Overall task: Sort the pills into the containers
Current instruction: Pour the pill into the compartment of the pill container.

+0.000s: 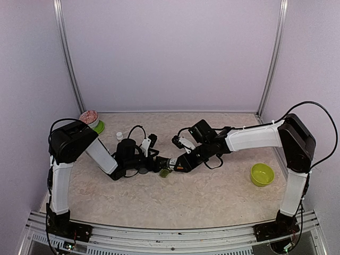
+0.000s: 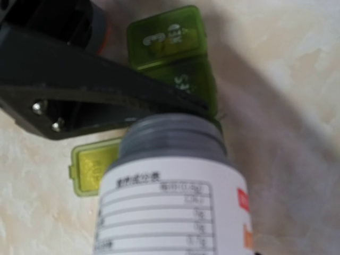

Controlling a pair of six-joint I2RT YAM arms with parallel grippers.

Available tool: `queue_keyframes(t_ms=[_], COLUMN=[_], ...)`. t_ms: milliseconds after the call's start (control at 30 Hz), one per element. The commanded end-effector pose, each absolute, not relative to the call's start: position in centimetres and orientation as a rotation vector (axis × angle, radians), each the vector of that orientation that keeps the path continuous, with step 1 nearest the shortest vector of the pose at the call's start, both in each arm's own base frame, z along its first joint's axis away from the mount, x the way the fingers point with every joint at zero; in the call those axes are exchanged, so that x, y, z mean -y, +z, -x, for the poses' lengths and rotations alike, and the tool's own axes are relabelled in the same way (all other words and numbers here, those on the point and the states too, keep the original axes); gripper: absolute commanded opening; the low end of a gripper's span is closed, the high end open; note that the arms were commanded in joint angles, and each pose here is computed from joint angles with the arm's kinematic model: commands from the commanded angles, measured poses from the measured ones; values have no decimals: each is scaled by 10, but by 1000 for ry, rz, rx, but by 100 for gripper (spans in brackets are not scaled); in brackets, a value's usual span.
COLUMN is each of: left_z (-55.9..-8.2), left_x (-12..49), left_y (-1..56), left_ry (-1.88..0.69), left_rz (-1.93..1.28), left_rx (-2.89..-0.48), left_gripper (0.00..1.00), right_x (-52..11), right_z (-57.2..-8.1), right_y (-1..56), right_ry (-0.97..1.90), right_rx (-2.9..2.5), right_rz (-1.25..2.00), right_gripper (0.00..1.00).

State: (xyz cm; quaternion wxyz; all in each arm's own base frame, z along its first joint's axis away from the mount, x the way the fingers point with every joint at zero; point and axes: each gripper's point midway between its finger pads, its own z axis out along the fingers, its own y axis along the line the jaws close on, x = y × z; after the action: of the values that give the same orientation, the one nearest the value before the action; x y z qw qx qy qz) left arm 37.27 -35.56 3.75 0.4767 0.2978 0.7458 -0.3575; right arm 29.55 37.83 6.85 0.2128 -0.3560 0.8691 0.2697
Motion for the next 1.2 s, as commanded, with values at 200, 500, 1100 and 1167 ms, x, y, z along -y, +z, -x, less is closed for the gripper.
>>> queue_keyframes(t_ms=[200,500,1100,1167], left_z=[-361,-361,-362,-362], left_x=[350,350,350,350], left_y=[18,17,17,17], left_ry=[-880,-879,-878,-877], left_rz=[-728,-728,-731,-731], left_rx=[-1907,-1907,-1906,-1906], left_gripper=[92,93,92,91], right_x=[-390,-387,-383,-383], right_z=[-295,-295,-290,-290], right_y=[89,100,74,72], right_ry=[804,787,758,753], right_rx=[-2332,-2322,-2389,-2394], right_rz=[1007,1008,1036,1039], right_gripper=[21,21,21,21])
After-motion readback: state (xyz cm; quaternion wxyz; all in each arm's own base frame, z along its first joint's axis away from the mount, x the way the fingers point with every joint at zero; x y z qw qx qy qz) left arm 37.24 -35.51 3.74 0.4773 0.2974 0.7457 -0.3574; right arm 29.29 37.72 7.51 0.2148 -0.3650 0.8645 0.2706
